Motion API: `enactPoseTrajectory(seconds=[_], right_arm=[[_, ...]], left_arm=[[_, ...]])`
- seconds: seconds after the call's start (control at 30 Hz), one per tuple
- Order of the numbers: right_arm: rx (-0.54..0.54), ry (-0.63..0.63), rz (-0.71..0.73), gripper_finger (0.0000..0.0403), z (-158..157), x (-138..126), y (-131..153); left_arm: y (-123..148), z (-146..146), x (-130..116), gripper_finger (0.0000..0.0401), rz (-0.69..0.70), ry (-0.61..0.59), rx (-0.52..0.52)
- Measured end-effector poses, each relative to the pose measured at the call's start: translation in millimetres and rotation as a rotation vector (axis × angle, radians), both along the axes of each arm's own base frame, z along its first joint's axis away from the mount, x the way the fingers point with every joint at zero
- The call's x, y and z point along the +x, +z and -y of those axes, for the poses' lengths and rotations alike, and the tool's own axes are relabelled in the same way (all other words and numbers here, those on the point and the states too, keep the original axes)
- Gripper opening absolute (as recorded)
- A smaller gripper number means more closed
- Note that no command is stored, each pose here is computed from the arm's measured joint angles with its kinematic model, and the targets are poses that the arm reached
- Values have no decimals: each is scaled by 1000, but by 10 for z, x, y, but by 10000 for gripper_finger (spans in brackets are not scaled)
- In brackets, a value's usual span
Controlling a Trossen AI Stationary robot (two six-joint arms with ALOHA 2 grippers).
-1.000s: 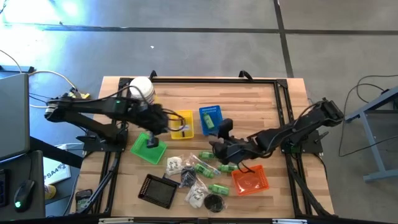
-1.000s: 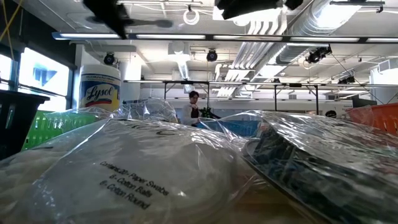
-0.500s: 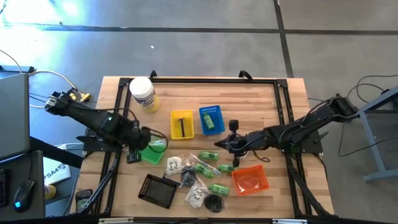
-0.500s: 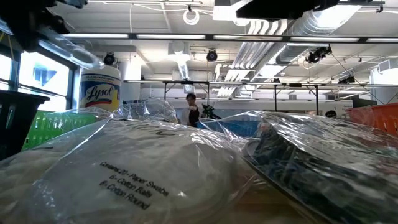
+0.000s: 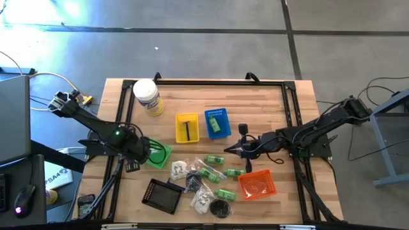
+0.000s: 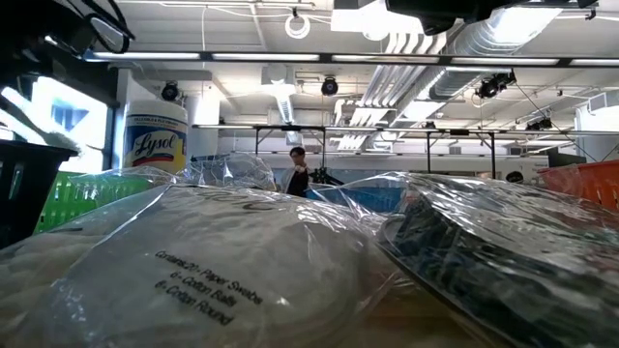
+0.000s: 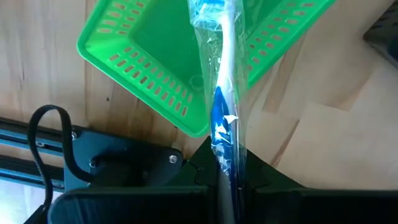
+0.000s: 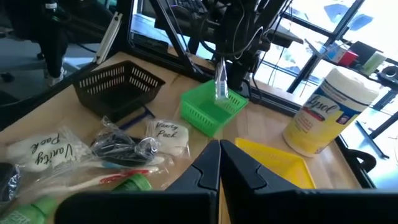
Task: Pick & Place Travel size toiletries
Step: Put the dark blue toothbrush into the green bin
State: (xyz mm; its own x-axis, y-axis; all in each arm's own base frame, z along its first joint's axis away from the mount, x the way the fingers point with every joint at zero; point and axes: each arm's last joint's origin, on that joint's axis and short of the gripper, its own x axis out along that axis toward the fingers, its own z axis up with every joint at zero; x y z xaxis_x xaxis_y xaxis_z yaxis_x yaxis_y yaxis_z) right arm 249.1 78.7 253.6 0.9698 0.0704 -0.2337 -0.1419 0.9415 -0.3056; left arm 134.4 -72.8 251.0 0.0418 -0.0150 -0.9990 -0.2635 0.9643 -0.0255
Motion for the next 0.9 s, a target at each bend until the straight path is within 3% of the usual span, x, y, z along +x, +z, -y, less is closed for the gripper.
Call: enactPoseTrajectory(seconds=[0.27, 0.43, 0.6, 0.9], right_arm=[[-2, -1, -3, 2, 2, 0, -3], [-8, -1, -22, 2, 3, -5, -21], [-8, -3, -51, 2, 6, -12, -50], [-2, -4, -57, 2, 6, -13, -55]], left_arm=[[-62, -18, 76, 6, 5, -27, -24], [-180, -88, 217, 6, -79, -131, 7], [-257, -177, 291, 6, -157, -141, 22], [-262, -258, 365, 6, -106, -205, 24]])
